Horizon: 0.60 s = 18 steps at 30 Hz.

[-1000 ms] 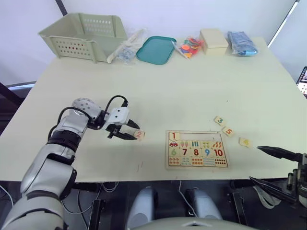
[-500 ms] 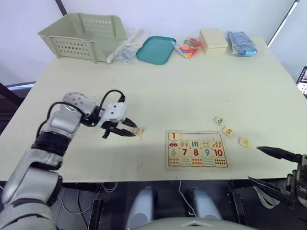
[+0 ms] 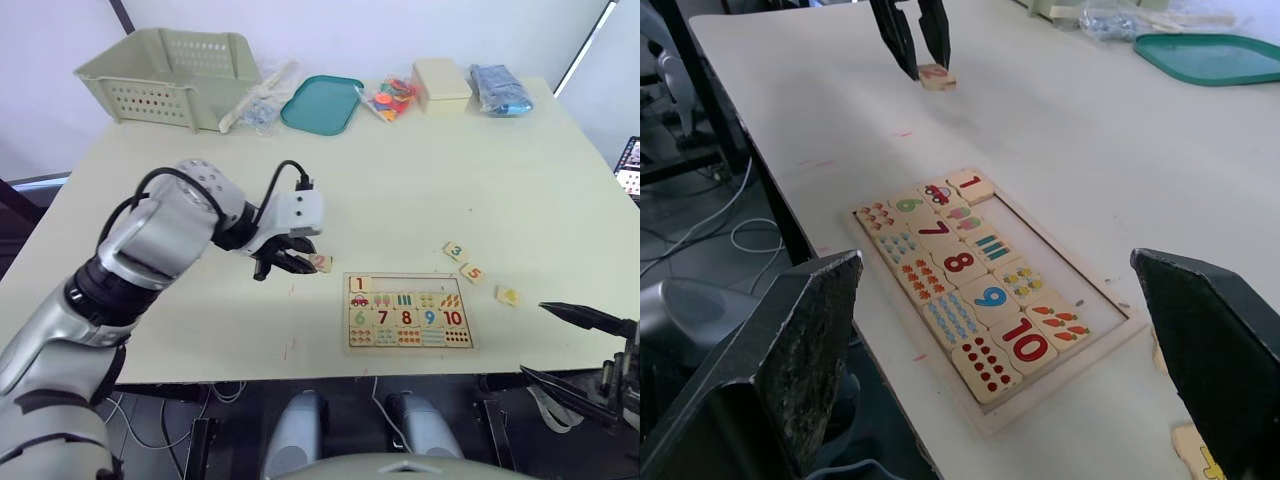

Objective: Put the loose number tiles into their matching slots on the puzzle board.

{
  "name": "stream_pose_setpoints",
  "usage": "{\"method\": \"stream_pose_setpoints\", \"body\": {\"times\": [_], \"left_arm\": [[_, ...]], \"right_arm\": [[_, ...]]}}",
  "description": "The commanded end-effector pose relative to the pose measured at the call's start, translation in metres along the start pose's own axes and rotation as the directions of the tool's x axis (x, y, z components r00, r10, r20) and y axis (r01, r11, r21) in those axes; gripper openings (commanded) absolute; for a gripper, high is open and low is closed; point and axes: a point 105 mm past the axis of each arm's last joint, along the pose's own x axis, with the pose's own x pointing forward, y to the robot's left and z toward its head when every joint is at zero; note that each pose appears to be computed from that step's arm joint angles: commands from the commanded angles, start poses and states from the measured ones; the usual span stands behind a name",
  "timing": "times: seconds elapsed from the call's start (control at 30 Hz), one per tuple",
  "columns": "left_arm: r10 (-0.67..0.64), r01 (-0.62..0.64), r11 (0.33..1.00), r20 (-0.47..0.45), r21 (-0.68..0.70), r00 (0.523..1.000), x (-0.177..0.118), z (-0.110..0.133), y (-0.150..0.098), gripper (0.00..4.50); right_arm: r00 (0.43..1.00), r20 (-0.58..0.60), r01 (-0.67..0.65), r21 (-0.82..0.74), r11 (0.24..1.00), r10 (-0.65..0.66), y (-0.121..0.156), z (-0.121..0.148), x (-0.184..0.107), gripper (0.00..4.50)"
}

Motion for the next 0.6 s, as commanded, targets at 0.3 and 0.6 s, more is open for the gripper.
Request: {"method": "stream_pose_setpoints", "body": {"times": [0.3, 0.6], "left_arm": [[-0.043, 0.045, 0.999, -0.136, 0.012, 0.990, 0.006, 0.037, 0.009, 1.04], [-0.076, 0.075, 0.997, -0.160, -0.013, 0.984, 0.033, 0.078, -0.007, 1.04]], "right_arm": [[0.999, 0.025, 0.026, -0.045, 0.999, -0.025, -0.003, 0.005, -0.005, 4.50], [0.999, 0.028, 0.039, -0.047, 0.998, -0.038, -0.002, 0.003, -0.006, 4.50]]}}
